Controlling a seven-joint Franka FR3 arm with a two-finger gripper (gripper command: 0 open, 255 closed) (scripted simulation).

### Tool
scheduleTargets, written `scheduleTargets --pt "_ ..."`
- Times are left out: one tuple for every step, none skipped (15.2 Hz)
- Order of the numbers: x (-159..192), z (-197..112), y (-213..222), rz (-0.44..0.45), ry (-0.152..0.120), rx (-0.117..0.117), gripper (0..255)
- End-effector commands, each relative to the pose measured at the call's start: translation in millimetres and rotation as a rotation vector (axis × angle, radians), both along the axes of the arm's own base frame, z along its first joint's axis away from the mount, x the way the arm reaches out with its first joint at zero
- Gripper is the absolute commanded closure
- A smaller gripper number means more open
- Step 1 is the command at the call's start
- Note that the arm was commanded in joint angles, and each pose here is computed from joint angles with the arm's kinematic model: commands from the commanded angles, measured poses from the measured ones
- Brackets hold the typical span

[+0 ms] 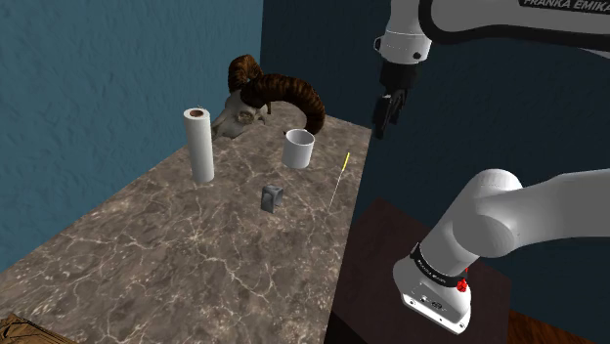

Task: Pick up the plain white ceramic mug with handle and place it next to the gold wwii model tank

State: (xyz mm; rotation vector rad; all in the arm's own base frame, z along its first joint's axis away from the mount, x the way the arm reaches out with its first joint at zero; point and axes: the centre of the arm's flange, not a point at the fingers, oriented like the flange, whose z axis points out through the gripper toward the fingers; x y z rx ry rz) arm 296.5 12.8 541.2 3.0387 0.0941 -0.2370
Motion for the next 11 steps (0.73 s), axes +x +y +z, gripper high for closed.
scheduleTargets --pt "0 0 0 0.000 0.000 0.000 0" --pt "10 -7 1 -0.006 -0.006 0.003 0" --pt "20 -14 2 -0.013 -0.011 0.007 0" --pt "30 -21 4 -0.019 -0.017 0.010 0" --pt "40 -28 5 -0.026 -0.023 0.013 0" --pt "50 -35 6 -0.032 -0.029 0.017 0" --pt "61 -42 7 -0.039 -0.034 0.020 0" --pt "71 -49 8 -0.045 -0.040 0.024 0" --pt "81 -56 9 -0.051 -0.046 0.027 0" --pt "92 -63 9 -0.058 -0.052 0.030 0" --pt "102 -69 10 -0.064 -0.057 0.034 0"
